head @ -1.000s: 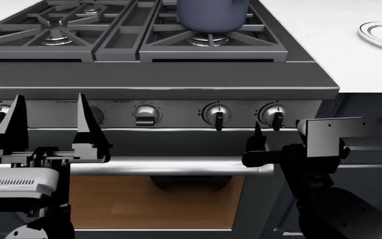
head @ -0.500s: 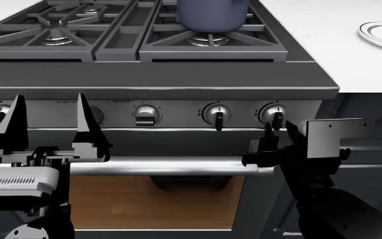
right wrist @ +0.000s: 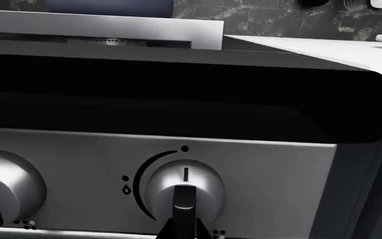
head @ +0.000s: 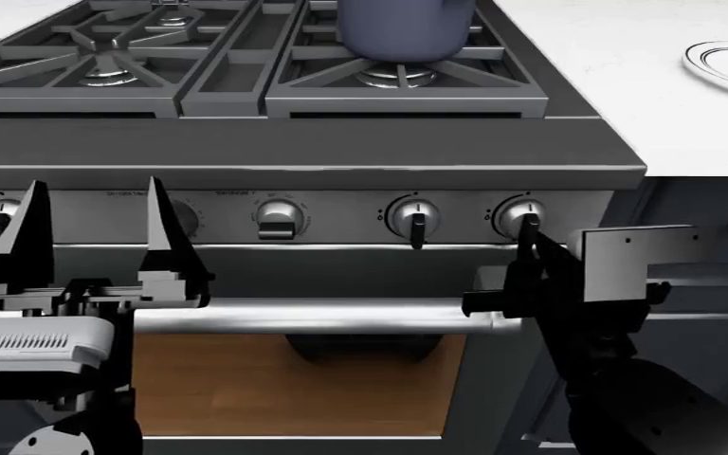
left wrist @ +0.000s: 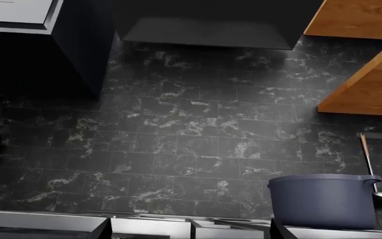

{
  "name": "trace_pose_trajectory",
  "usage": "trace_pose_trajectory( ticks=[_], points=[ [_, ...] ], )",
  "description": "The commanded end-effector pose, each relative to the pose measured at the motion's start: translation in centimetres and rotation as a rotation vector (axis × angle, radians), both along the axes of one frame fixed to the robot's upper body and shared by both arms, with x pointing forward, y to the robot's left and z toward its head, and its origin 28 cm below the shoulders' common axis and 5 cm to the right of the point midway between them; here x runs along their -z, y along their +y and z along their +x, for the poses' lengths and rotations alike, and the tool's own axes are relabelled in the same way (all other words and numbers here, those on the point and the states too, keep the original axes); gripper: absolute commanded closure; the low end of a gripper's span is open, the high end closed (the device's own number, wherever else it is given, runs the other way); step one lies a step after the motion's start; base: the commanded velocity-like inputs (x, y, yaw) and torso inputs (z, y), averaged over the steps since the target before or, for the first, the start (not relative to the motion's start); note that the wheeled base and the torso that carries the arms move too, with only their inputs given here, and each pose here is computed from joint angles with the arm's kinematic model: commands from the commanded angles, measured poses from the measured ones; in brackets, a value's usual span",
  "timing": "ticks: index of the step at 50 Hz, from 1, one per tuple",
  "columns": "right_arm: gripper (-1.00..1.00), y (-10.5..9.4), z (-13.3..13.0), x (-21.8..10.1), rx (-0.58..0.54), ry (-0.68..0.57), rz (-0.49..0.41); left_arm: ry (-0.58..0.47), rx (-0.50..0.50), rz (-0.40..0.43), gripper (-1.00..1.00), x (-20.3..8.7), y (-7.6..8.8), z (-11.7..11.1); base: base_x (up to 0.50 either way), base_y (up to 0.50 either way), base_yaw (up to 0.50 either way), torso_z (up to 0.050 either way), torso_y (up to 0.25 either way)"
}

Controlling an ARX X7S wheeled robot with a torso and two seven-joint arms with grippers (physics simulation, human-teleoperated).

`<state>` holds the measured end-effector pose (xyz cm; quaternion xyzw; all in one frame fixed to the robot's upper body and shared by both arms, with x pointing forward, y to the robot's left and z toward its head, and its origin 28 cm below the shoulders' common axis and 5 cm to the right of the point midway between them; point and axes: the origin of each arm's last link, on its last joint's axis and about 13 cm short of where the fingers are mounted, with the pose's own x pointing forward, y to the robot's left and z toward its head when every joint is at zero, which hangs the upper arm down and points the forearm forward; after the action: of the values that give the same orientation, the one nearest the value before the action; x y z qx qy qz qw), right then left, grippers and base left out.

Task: Frozen meat rests on a plate on the counter. Retrieve the meat and place it in a pot on a burner. Then turn the burner on.

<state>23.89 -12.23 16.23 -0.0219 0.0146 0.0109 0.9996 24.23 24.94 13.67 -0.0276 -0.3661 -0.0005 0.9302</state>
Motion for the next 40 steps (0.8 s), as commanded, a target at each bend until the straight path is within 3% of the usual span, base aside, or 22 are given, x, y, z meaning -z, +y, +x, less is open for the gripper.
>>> trace_pose_trajectory(
  ticks=[1,40],
  points=[
    [1.00,0.2,0.0,0.0,-0.026,0.003,0.001,0.001,0.000,0.000,-1.00,0.0,0.0,0.0,0.00,0.00,0.00,0.000,0.000],
    [1.00,0.2,-0.2,-1.7,-0.102,-0.014,-0.274,0.012,0.003,-0.003,-1.00,0.3,0.0,0.2,0.00,0.00,0.00,0.000,0.000]
  ],
)
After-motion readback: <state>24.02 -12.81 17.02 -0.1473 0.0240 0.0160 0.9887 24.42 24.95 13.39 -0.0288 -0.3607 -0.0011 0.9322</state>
